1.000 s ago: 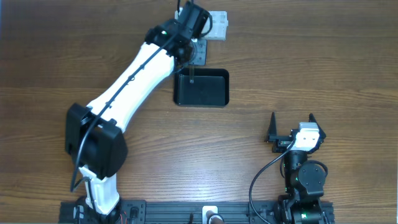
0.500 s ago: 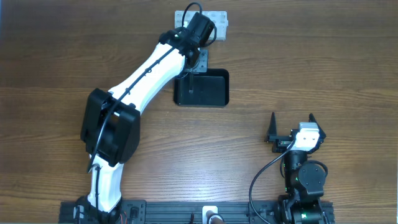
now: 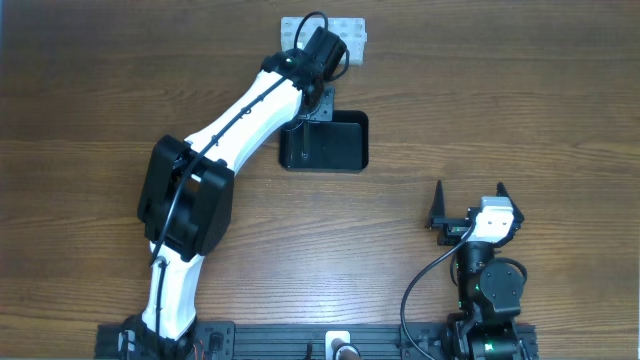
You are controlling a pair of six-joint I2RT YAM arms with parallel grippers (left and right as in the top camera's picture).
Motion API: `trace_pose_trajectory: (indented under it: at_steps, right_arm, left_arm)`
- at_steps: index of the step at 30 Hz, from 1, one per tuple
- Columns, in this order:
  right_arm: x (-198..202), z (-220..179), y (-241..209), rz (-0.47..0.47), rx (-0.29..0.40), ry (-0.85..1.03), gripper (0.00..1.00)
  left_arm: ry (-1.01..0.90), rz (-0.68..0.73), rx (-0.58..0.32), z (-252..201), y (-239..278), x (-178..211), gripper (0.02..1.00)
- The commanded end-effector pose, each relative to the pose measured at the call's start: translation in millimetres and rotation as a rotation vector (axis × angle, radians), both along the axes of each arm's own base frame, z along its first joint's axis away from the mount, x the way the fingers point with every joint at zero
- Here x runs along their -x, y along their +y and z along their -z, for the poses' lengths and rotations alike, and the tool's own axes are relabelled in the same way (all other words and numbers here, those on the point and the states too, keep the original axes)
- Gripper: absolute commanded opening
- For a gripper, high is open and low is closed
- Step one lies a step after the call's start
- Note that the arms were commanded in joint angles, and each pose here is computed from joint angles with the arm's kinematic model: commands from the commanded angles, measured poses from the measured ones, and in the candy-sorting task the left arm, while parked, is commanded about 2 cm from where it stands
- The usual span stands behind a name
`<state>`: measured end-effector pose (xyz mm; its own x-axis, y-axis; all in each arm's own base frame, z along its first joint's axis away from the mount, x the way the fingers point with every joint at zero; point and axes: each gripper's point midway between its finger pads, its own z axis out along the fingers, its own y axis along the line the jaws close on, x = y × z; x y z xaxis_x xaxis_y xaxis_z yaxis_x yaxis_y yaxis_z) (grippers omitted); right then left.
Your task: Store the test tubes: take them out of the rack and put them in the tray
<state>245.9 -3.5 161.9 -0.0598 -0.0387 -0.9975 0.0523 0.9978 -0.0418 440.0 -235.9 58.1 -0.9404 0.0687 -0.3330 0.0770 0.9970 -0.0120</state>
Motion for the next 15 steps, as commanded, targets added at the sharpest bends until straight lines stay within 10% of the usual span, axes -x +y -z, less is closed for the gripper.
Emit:
trace_pose_trajectory:
  at_steps: [1,15]
  right_arm:
    - [0,3,-4,0.020,-0.001,0.008,0.993]
    - [0,3,-4,0.020,-0.001,0.008,0.987]
  left_arm:
    - [0.019,-0.025,-0.019,8,7,1,0.091]
    - [0.081,-0.020,-0.035,28,9,10,0.097]
